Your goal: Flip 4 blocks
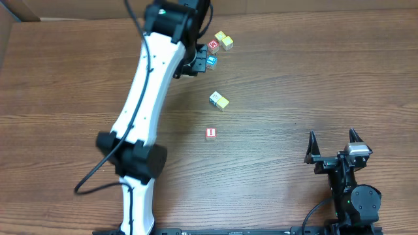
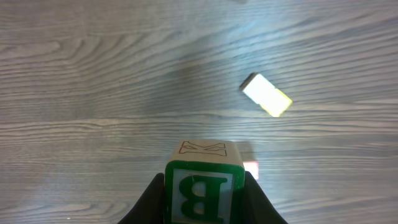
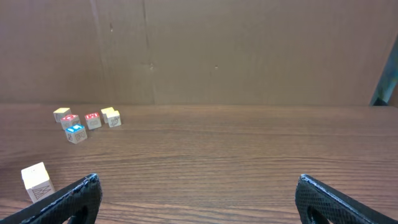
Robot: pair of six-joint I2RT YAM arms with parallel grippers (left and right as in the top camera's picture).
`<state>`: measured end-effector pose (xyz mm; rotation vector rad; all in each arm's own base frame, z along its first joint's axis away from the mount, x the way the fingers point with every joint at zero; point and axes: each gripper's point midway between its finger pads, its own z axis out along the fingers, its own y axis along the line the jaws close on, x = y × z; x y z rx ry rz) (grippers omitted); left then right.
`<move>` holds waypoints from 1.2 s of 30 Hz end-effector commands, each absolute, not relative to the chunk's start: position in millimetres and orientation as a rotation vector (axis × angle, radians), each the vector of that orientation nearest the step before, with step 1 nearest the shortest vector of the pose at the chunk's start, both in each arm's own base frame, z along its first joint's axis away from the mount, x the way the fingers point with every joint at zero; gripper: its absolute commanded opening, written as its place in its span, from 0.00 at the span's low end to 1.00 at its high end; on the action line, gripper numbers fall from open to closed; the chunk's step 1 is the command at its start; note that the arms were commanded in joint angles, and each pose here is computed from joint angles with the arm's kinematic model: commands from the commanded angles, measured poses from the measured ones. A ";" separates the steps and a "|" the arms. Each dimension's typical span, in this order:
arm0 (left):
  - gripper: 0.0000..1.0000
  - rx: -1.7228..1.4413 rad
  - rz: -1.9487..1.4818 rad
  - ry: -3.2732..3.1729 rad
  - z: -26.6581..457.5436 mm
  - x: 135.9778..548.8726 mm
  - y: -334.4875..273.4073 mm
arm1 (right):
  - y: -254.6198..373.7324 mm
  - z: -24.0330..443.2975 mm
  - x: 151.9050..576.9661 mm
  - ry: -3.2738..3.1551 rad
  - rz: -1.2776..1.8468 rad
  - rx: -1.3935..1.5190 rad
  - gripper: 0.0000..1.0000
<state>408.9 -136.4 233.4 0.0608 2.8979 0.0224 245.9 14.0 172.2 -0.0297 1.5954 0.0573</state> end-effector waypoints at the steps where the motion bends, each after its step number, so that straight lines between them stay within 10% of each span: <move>1: 0.07 0.012 -0.114 2.829 271.9 392.2 -140.9 | 13.9 170.3 246.1 1.592 0.057 -0.031 1.00; 10: 0.09 -0.050 -0.104 2.868 282.3 338.3 -121.9 | 13.9 170.3 246.1 1.592 0.057 -0.031 1.00; 36: 0.11 -0.291 -0.012 3.116 49.4 292.5 -115.8 | 13.9 170.3 246.1 1.592 0.057 -0.031 1.00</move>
